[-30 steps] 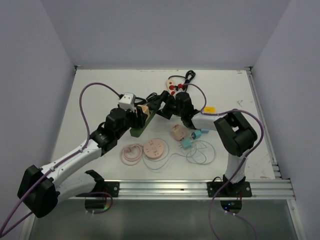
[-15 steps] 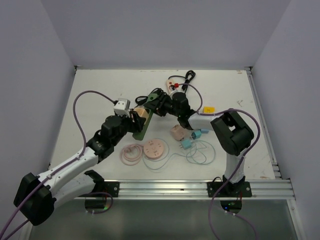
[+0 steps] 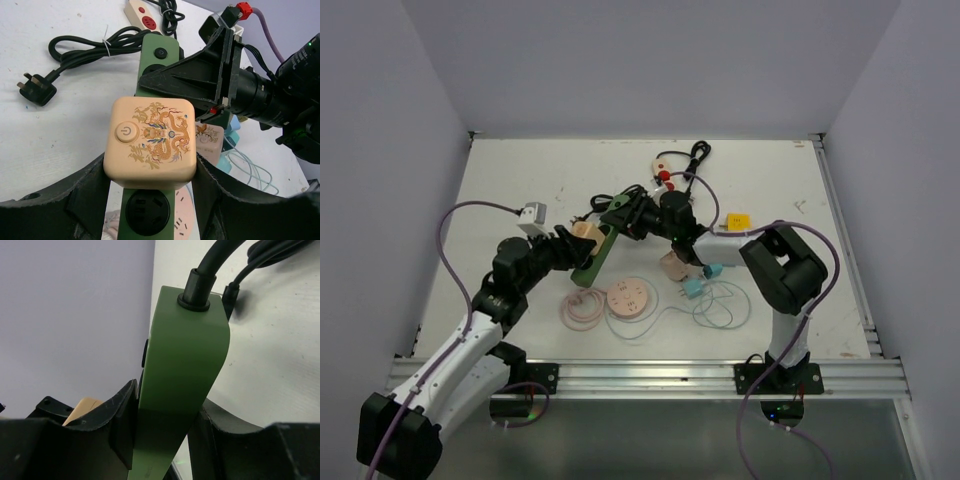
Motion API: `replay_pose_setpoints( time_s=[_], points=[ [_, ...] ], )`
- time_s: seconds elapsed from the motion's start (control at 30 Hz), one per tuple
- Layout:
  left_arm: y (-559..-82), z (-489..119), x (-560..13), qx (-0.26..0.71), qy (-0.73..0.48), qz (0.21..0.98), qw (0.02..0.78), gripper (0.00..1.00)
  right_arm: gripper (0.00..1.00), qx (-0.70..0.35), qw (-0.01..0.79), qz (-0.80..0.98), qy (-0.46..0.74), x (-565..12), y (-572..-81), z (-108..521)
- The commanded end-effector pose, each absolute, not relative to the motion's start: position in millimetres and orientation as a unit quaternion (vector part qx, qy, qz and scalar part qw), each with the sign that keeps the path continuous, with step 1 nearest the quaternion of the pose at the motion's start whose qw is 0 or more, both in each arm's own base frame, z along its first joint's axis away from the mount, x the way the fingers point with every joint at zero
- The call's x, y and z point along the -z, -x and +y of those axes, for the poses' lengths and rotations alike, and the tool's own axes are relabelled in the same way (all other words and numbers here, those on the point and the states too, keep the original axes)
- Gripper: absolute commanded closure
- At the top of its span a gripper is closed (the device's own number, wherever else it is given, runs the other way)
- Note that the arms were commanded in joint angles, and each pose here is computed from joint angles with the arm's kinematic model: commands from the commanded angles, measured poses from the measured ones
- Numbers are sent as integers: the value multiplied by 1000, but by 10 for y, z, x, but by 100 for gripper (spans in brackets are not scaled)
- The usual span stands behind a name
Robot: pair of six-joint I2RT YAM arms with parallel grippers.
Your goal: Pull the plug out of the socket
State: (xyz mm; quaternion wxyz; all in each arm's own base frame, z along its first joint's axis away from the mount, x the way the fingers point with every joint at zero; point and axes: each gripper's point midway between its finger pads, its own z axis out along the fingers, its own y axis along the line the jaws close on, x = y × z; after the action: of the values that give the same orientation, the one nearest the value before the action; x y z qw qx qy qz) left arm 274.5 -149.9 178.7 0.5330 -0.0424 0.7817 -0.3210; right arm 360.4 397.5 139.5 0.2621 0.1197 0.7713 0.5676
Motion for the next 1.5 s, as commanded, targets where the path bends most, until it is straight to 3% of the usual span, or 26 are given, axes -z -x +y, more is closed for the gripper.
replay_pose_setpoints(
  time_s=[0.0, 0.17, 0.43, 0.83, 0.97, 1.1, 1.23, 1.47],
  points=[
    [-3112, -1067, -2793, 304, 126, 667, 669, 100, 100, -459, 340, 813, -114, -1148, -3924, 3465],
    [-3152, -1391, -2967, 314, -5, 670, 673, 100, 100, -419, 331, 835, -132, -1071, -3946, 3368],
    [-3066, -1667, -3122, 266, -82, 650, 707, 100, 100, -406, 320, 836, -183, -942, -4087, 3374],
    [-3043, -1571, -2992, 239, -36, 685, 687, 100, 100, -477, 337, 799, -142, -1272, -4600, 3845],
    [-3052, -1451, -2841, 214, -13, 703, 678, 100, 86, -459, 314, 822, -125, -1115, -4826, 3994],
    [-3054, -1463, -2715, 211, -16, 717, 664, 100, 83, -462, 286, 831, -116, -890, -5026, 4097],
    [-3064, -1496, -2626, 211, -23, 725, 655, 100, 52, -459, 261, 843, -99, -761, -5061, 4020],
    [-3088, -1578, -2542, 218, -37, 734, 643, 100, 26, -429, 270, 860, -64, -873, -4970, 3716]
  ],
)
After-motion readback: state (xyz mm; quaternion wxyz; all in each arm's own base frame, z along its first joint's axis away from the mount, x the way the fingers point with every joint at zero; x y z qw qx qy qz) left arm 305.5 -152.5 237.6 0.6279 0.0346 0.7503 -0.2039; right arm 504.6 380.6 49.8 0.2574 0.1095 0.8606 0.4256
